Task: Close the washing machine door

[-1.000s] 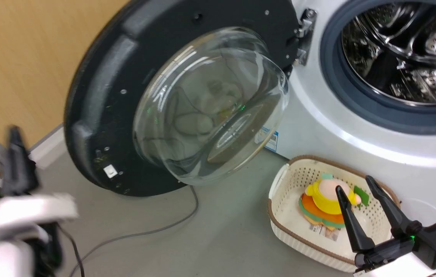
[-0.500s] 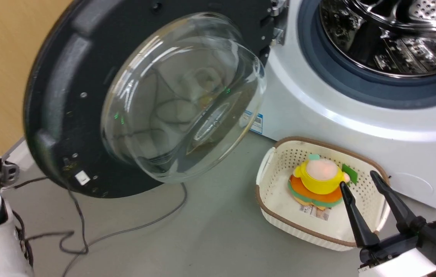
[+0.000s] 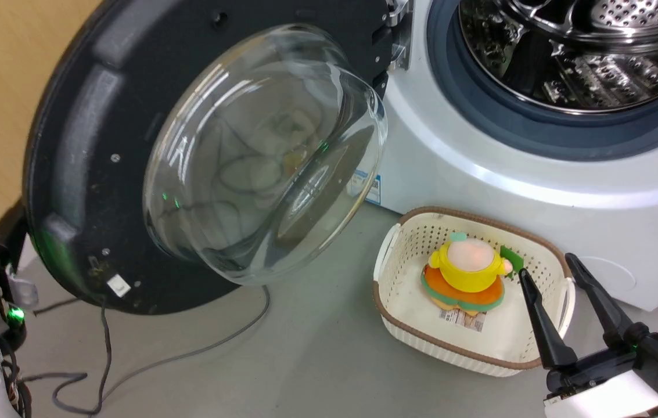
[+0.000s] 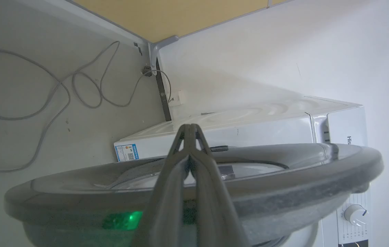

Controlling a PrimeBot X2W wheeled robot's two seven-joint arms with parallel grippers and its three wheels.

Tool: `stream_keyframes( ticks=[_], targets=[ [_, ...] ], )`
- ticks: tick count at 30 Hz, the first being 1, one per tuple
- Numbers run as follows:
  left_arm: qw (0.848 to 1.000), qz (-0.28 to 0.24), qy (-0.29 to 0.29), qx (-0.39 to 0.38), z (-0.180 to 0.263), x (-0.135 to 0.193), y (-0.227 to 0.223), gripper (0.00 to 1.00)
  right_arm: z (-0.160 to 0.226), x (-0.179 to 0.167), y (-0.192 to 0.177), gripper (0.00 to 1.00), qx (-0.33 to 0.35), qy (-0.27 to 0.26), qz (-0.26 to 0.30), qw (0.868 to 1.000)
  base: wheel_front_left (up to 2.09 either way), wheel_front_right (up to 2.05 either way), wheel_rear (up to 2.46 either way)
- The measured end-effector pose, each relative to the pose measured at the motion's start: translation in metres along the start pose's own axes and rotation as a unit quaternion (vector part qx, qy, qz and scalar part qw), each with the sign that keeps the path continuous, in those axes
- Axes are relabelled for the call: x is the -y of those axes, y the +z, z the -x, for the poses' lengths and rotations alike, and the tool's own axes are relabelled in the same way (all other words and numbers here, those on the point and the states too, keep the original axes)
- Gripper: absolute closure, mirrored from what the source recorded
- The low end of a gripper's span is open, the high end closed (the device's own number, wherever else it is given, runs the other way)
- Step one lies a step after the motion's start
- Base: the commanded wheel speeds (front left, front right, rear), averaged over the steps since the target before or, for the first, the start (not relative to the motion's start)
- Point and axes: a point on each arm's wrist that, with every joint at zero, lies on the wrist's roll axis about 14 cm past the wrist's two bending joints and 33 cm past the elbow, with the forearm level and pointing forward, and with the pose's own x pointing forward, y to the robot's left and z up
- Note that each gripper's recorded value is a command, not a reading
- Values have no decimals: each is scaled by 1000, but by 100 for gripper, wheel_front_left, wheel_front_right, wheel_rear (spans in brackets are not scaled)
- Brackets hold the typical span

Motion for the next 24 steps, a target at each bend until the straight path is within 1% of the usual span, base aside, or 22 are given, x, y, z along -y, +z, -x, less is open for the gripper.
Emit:
stream_keyframes(
  ticks=[5, 9, 13, 15, 18, 24],
  targets=[
    [999, 0, -7, -48, 9, -1, -16, 100, 2, -1, 11, 0, 13, -11, 0, 1000, 0, 0, 0],
    [995, -6, -16, -95, 19, -2, -41, 100, 6, 2, 22, 0, 26, -25, 3, 999, 0, 0, 0],
    [990, 1, -31, -140, 31, 1, -70, 100, 12, 4, 32, 0, 38, -41, 5, 998, 0, 0, 0],
    [986, 15, -43, -162, 37, 5, -84, 100, 18, 5, 35, 0, 39, -50, 6, 998, 0, 0, 0],
    [975, 44, -70, -208, 48, 19, -109, 100, 27, 10, 39, 0, 43, -65, 8, 997, 0, 0, 0],
    [949, 40, -98, -298, 72, 39, -163, 100, 45, 21, 44, 0, 46, -97, 12, 994, 0, 0, 0]
  ],
)
